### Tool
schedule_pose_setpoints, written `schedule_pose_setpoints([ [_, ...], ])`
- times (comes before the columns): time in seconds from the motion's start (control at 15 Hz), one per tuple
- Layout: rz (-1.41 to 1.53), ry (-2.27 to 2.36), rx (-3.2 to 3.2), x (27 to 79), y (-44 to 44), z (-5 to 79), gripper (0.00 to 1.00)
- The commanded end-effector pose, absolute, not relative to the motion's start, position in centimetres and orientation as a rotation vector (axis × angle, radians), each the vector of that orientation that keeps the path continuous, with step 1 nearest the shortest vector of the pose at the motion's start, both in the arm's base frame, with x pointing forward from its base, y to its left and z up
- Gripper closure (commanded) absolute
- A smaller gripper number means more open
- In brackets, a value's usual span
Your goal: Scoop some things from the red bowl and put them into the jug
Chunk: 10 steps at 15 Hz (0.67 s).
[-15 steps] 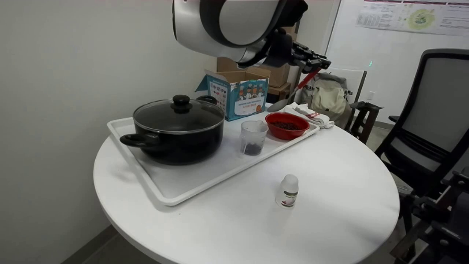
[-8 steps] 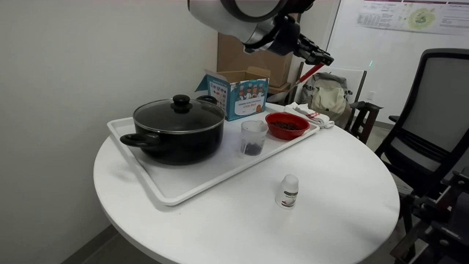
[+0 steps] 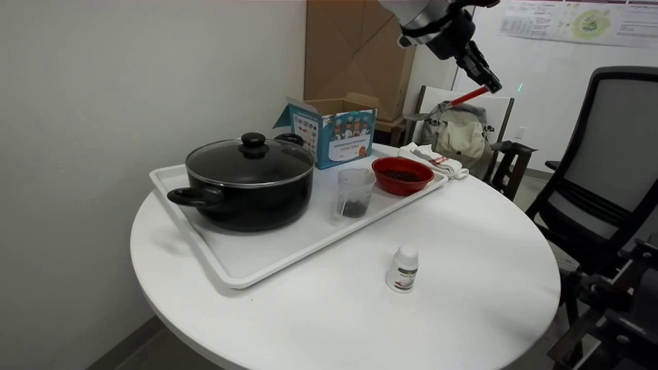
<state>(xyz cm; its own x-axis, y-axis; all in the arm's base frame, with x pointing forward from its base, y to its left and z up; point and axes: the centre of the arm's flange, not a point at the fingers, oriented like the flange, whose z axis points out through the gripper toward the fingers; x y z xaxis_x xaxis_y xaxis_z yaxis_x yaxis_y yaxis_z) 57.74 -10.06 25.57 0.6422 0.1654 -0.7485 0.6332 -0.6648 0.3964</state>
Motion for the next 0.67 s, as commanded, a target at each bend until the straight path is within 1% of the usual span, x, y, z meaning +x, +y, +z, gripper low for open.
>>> schedule_pose_setpoints([
  [0.0, -0.921, 0.598, 2.291, 56.4, -15.3, 24.3, 0.9],
  [0.27, -0.956, 0.587, 2.322, 56.0, -18.6, 21.5, 0.9],
  [0.6, -0.949, 0.644, 2.347, 57.1, -17.2, 18.8, 0.9],
])
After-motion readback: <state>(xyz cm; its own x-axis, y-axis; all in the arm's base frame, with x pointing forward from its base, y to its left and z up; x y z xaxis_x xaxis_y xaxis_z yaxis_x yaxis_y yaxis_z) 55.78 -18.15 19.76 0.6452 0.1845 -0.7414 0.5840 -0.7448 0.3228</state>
